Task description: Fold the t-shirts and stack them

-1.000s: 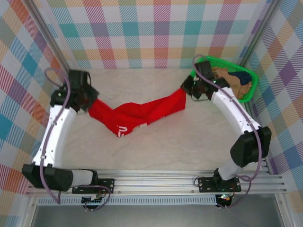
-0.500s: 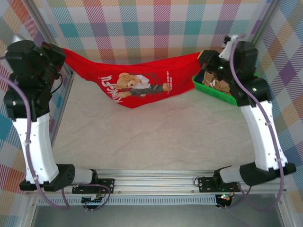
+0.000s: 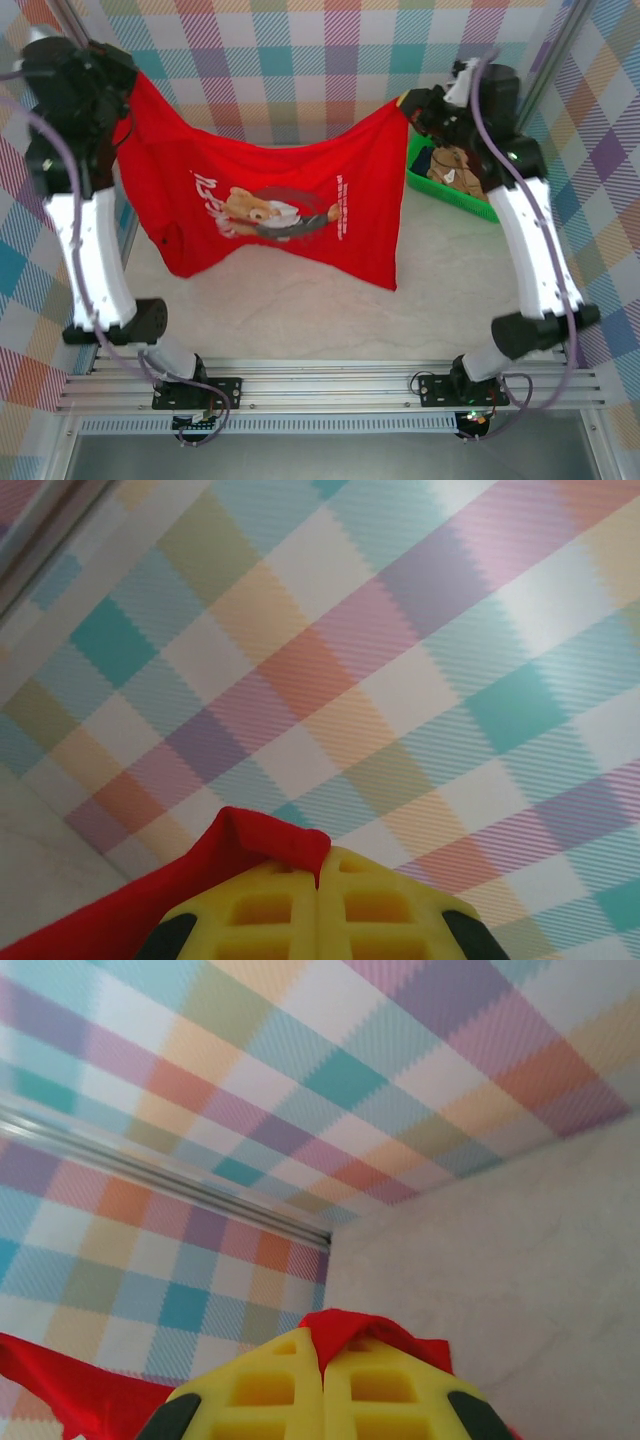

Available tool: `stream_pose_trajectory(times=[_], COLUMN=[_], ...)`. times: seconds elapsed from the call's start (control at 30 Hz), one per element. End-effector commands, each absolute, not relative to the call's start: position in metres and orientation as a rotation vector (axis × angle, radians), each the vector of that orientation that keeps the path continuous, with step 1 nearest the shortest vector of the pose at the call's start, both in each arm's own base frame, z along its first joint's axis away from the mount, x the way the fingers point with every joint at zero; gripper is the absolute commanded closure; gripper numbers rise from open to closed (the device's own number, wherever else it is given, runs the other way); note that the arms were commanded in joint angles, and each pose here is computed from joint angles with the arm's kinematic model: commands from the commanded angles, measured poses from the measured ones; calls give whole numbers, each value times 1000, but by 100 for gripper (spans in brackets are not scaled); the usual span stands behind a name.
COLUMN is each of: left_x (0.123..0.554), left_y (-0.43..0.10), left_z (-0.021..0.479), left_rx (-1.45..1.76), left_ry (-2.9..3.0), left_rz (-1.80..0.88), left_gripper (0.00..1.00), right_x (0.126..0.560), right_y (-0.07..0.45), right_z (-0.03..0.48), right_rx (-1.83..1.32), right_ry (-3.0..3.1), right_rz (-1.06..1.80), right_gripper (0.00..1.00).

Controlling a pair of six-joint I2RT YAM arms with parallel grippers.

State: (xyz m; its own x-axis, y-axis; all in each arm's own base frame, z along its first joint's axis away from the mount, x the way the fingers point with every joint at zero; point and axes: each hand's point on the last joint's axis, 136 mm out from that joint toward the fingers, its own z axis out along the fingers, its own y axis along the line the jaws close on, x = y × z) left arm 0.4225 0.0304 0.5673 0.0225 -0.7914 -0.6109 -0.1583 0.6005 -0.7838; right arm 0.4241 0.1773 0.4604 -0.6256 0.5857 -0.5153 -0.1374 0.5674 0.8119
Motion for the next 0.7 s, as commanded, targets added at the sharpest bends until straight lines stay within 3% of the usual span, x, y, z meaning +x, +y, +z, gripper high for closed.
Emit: stream_pose_trajectory(times=[0.0,0.1,0.2,0.33,0.5,0.67], left_x=[482,516,520,484,415,387], left_y=[32,46,61,75,65,42], left_z=[522,517,556,617,682,650], left_rx=[-856,-864,-814,-751,-640,-695], left_ry=[1603,1577,1435,1251,1114,1296], left_rz=[-680,-759,-827,-880,-891,-896], left_gripper=[100,100,100,100,100,100], right_x=[463,499,522,538,522,501], right_y=[189,197,192,162,136,137], right_z=[461,475,505,529,558,540], right_rx=[401,327,282,358,344,340], right_ry=[1954,1910,1810,1683,1605,1713], right_rz=[1275,1280,1277,1309,1288,1275], right_gripper=[100,100,100,100,100,100])
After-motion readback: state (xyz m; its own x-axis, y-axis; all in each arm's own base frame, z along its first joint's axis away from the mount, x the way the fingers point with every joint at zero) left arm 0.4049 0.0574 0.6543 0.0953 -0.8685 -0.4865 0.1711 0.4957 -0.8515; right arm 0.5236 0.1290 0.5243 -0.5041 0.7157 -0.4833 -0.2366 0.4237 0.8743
